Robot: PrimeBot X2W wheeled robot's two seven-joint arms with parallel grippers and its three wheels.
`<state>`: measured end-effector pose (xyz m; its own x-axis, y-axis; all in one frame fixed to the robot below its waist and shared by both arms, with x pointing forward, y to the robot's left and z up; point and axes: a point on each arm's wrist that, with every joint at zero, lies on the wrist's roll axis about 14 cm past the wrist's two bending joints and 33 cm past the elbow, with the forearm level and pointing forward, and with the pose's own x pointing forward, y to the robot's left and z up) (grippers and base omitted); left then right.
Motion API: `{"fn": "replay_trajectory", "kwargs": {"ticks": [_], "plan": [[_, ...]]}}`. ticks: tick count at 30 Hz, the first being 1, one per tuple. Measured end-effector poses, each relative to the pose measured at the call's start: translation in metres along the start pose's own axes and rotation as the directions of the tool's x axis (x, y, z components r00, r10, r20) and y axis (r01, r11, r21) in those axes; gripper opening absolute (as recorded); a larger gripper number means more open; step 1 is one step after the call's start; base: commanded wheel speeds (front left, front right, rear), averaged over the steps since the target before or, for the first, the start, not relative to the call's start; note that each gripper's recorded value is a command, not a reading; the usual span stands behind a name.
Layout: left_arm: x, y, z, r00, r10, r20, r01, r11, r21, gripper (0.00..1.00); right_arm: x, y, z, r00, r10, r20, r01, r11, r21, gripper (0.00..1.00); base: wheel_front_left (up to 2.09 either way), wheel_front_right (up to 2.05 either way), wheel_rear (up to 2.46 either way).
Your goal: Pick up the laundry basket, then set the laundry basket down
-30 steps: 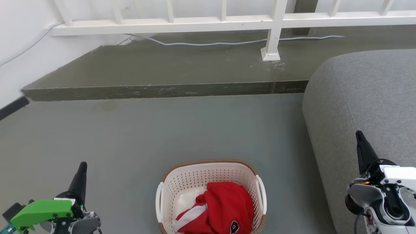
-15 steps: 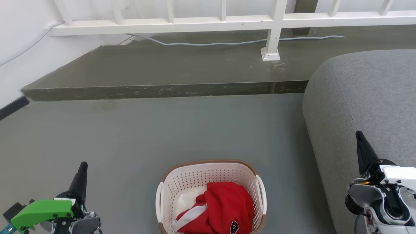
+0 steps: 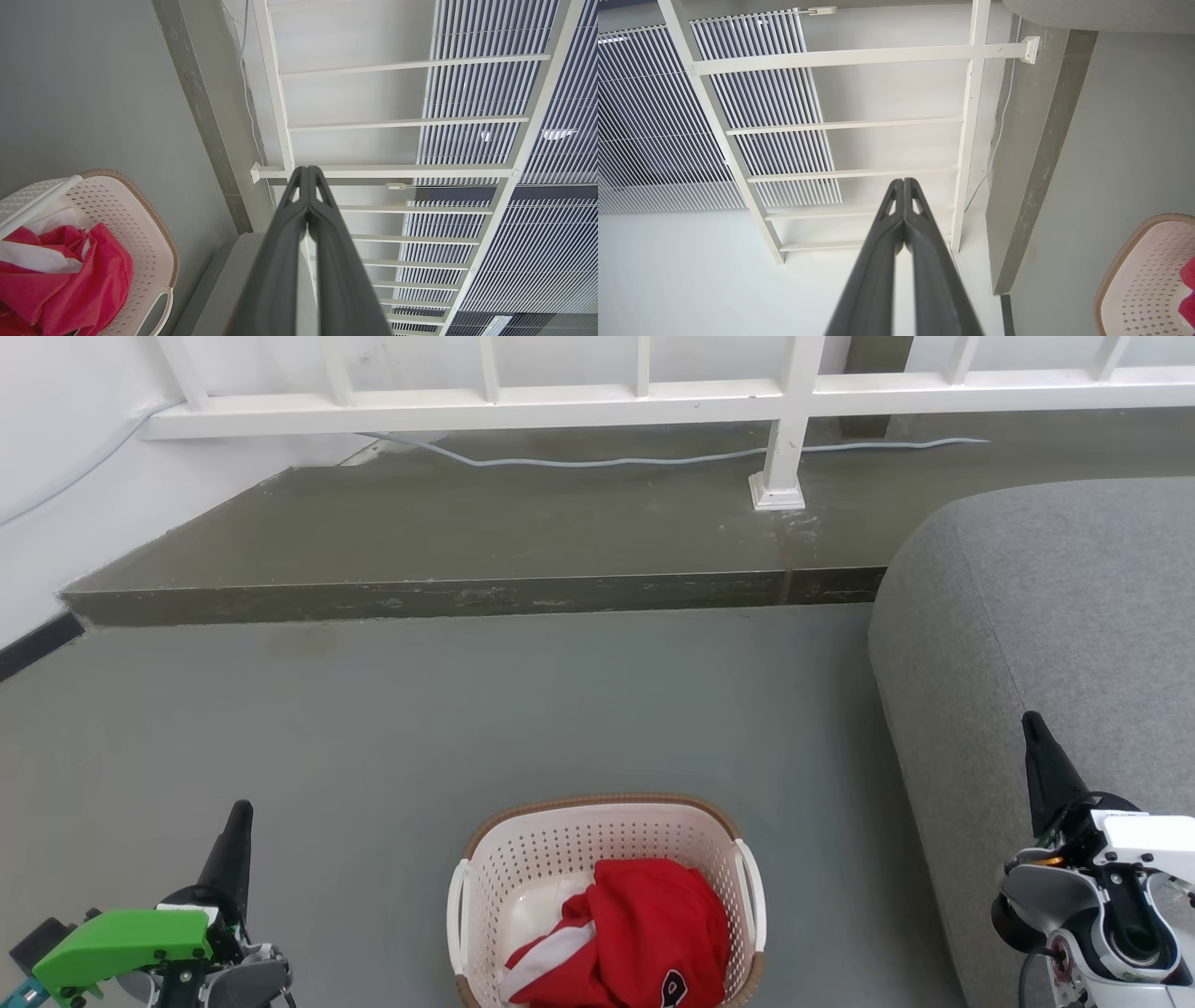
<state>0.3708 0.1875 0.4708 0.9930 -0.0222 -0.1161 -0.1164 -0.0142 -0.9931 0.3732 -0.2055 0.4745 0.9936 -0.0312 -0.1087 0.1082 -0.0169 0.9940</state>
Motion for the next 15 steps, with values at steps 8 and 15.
{"fn": "replay_trajectory", "kwargs": {"ticks": [8, 15], "plan": [[0.0000, -0.0001, -0.0002, 1.000, 0.000, 0.000, 0.000, 1.000, -0.002, 0.00, 0.0000, 0.0001, 0.0003, 1.000, 0.000, 0.001, 0.000, 1.000, 0.001, 0.00, 0.00, 0.00, 0.00], [0.0001, -0.0002, -0.0008, 1.000, -0.001, -0.002, 0.001, 1.000, -0.003, 0.00, 0.0000, 0.0001, 0.0004, 1.000, 0.000, 0.002, 0.000, 1.000, 0.001, 0.00, 0.00, 0.00, 0.00]]}}
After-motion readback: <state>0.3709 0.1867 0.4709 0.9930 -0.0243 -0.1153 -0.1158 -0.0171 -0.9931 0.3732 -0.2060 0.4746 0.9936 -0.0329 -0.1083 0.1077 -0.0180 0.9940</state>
